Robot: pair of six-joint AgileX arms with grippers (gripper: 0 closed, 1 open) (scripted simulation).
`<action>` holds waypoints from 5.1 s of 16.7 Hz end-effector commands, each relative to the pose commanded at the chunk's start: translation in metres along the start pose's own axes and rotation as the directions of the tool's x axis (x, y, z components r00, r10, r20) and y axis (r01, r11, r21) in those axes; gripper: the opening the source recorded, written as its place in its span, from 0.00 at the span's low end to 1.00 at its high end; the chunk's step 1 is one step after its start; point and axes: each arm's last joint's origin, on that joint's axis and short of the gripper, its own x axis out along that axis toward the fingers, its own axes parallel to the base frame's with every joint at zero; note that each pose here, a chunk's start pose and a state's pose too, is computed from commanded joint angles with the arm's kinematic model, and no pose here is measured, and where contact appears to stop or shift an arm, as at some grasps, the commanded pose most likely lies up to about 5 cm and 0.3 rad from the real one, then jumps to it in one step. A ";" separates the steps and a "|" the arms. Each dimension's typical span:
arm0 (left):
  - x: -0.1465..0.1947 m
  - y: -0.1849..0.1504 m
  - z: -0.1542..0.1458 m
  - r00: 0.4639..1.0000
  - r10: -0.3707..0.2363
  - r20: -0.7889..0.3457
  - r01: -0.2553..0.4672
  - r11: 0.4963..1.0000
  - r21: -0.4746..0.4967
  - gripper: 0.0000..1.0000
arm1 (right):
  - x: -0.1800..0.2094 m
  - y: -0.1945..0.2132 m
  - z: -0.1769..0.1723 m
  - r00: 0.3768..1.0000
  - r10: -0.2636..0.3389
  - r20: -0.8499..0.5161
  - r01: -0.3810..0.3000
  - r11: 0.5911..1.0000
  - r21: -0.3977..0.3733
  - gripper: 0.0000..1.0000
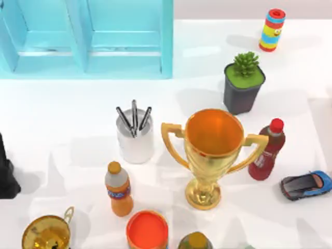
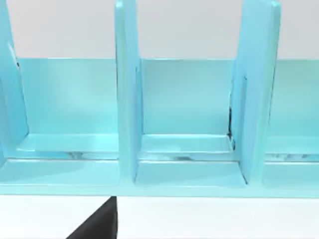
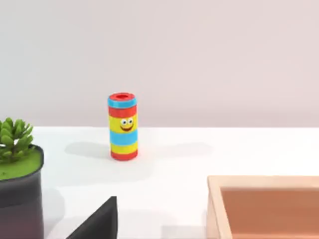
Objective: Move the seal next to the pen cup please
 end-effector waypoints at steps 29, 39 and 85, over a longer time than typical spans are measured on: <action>0.197 0.041 0.089 -0.001 0.000 -1.000 0.020 1.000 0.000 1.00 | 0.000 0.000 0.000 1.000 0.000 0.000 0.000 1.000 0.000 1.00; 0.201 0.041 0.033 0.008 0.001 -1.000 0.020 1.000 0.001 1.00 | 0.000 0.000 0.000 1.000 0.000 0.000 0.000 1.000 0.000 1.00; 0.194 -0.099 0.129 0.001 -0.001 -1.000 0.022 1.000 0.000 0.00 | 0.000 0.000 0.000 1.000 0.000 0.000 0.000 1.000 0.000 1.00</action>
